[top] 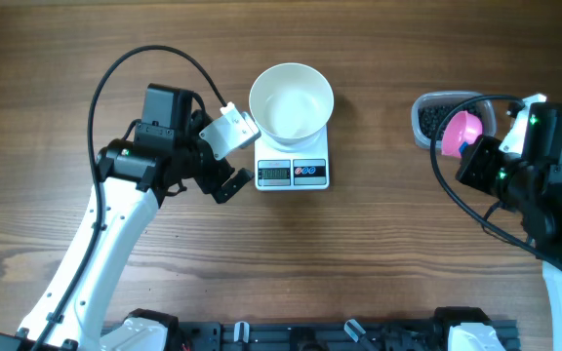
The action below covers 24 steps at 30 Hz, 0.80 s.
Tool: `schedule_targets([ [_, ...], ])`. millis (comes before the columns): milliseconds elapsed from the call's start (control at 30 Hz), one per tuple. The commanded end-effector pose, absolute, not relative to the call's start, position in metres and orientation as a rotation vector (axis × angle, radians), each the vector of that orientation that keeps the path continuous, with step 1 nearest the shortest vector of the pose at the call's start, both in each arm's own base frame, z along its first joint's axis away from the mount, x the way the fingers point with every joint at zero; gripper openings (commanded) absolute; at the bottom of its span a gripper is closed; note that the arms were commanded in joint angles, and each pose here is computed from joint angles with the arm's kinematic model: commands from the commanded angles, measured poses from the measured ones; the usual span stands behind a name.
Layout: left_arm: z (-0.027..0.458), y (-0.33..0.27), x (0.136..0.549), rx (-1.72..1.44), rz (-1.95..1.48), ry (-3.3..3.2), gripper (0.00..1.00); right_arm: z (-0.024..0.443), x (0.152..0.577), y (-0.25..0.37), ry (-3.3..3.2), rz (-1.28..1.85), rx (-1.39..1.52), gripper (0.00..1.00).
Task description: Scoop item into bowl and weigh 150g on scale
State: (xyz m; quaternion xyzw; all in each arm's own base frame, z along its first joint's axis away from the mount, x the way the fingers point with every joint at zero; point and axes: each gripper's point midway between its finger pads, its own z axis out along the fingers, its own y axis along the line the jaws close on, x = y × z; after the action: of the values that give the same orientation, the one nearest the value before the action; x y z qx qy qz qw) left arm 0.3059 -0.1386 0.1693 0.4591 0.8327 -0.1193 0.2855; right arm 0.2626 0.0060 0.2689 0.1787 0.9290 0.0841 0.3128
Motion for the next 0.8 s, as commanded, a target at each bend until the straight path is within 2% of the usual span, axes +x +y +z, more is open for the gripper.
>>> schedule_targets([
  [0,0.169,-0.142,0.305,1.248,-0.350,2.207,1.00,0.274,0.265,0.002,2.439,0.193,0.460,0.04],
  [367,0.167,-0.129,0.310,1.338,-0.287,2.146,1.00,0.273,0.264,0.002,2.442,0.192,0.457,0.04],
  [767,0.181,-0.116,0.306,1.288,-0.488,2.052,1.00,0.273,0.264,0.002,2.442,0.191,0.456,0.04],
])
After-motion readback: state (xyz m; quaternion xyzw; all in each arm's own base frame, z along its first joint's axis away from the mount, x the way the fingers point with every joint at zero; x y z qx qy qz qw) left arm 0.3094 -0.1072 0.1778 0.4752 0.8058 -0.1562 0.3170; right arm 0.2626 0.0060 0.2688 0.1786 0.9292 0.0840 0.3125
